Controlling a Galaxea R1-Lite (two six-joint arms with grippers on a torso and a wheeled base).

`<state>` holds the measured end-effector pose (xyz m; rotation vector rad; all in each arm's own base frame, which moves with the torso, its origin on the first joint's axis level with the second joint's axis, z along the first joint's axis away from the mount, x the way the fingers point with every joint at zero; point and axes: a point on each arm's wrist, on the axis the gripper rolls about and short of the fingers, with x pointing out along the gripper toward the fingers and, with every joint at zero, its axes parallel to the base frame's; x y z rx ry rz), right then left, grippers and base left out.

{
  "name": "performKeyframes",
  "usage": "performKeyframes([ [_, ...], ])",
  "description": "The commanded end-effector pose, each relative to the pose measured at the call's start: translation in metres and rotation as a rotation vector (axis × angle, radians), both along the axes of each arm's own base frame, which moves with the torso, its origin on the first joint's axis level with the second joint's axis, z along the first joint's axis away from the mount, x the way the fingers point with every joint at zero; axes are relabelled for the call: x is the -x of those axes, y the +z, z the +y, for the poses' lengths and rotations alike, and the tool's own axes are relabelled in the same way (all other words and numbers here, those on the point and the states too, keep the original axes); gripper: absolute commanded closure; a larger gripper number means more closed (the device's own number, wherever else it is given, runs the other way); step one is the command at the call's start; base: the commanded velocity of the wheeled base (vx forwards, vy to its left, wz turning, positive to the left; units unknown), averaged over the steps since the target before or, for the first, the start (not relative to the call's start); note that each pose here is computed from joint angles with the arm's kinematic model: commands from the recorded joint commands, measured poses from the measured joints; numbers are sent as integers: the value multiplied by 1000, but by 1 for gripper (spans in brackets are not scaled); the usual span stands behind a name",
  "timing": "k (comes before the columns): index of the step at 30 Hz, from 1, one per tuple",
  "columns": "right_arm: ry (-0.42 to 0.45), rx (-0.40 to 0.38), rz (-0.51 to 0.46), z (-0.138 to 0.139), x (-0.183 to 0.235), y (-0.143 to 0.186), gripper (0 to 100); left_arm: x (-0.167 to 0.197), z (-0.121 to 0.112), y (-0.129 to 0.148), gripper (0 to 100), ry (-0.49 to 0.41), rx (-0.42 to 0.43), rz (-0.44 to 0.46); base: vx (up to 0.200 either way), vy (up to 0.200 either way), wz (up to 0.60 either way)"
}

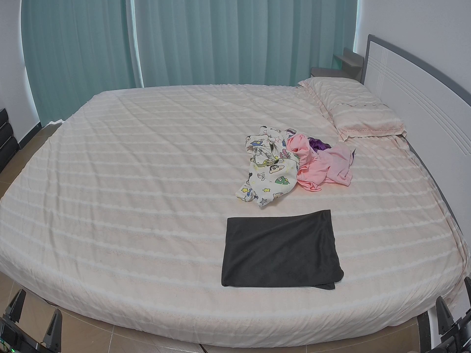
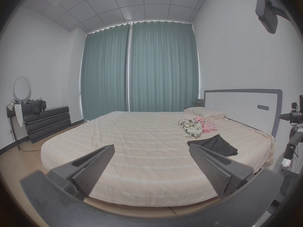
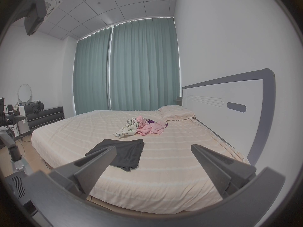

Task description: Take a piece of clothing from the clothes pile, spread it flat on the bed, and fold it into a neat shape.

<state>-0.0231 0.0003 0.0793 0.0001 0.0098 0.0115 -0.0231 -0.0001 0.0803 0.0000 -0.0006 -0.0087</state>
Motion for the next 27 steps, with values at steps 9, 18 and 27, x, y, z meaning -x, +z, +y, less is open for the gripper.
performKeyframes([
  [9,1,3,-2,0,0,-4,0,0,0,-4,0,0,0,4,0,0,0],
  [18,1,3,-1,0,0,-4,0,0,0,-4,0,0,0,4,0,0,0],
  [27,5,5,-1,0,0,-4,0,0,0,-4,0,0,0,4,0,0,0],
])
